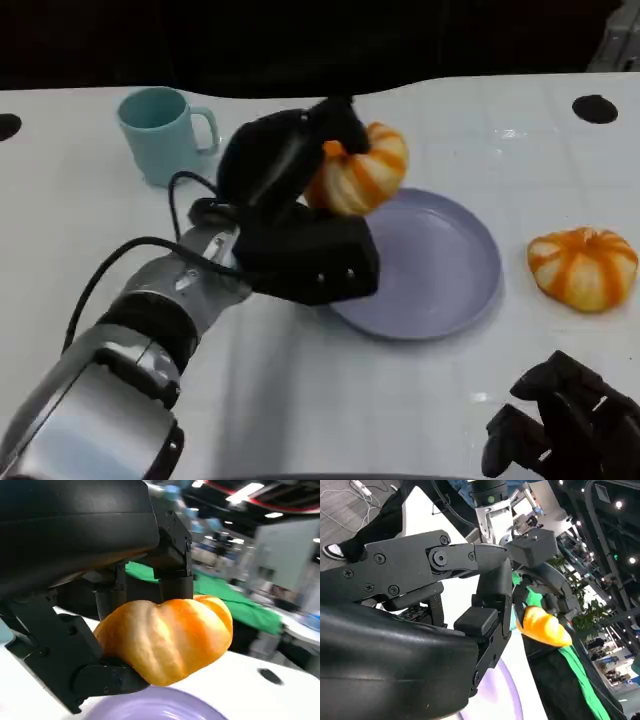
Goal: Grasp the bread from the table and place it into the plate.
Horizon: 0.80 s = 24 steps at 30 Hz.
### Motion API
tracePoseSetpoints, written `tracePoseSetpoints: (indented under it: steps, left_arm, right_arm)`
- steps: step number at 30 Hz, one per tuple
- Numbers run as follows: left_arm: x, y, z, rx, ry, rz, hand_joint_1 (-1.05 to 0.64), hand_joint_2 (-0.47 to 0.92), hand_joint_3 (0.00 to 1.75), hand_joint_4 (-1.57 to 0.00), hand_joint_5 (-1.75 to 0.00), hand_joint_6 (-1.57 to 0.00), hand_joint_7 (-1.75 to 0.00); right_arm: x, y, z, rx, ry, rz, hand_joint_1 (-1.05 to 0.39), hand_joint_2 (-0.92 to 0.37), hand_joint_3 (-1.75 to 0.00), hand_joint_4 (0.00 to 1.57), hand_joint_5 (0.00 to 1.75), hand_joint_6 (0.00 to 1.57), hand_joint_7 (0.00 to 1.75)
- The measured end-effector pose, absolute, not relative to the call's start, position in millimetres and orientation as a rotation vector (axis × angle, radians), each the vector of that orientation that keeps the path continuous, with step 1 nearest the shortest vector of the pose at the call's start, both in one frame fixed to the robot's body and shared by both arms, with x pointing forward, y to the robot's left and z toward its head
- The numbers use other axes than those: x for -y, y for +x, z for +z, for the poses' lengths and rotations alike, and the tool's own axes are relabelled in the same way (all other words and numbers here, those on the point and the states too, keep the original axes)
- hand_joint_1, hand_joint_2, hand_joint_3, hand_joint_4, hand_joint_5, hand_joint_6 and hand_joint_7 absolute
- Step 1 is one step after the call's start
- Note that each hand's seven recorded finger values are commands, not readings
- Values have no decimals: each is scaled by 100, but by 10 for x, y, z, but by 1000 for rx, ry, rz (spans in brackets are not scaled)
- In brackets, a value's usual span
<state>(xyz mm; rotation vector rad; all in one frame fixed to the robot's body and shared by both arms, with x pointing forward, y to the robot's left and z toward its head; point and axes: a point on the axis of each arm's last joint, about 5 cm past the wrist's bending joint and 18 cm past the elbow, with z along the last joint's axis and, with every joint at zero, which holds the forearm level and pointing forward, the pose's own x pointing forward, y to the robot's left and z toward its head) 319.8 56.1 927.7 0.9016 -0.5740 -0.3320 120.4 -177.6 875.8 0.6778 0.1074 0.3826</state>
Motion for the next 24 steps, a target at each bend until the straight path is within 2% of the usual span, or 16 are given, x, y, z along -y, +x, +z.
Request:
tracePoseSetpoints:
  steps: [7,9,14,16,22,23,24]
  left_arm:
    - [-376,3165,9325,635,973,-469,-15,42,120,-95,-175,-77,-175]
    - [-344,3163,9342,640,982,-492,-14,46,112,-96,-175,-77,-175]
    - [-293,3154,9340,602,1020,-578,-16,58,94,-92,-175,-74,-175]
    - [-288,3153,9336,589,1035,-598,-19,67,79,-91,-175,-72,-175]
    - [-258,3152,9322,547,1110,-648,-18,75,65,-89,-175,-69,-175]
    - [-251,3149,9317,540,1127,-661,-17,75,62,-85,-175,-70,-167]
    - [-244,3146,9311,534,1139,-674,-16,75,58,-80,-172,-74,-147]
  right_arm:
    - [1751,1207,8756,-111,681,376,-54,-92,-25,60,155,67,101]
    - [1744,1207,8755,-112,684,373,-54,-92,-24,60,153,69,97]
    - [1724,1209,8754,-115,690,366,-53,-92,-25,59,153,69,95]
    - [1718,1209,8753,-116,692,368,-53,-92,-25,59,153,68,95]
    - [1713,1203,8758,-114,696,370,-53,-92,-25,58,152,69,94]
    - [1712,1202,8758,-114,696,370,-53,-92,-25,58,152,69,94]
    - [1711,1201,8758,-114,696,371,-53,-92,-26,58,152,69,94]
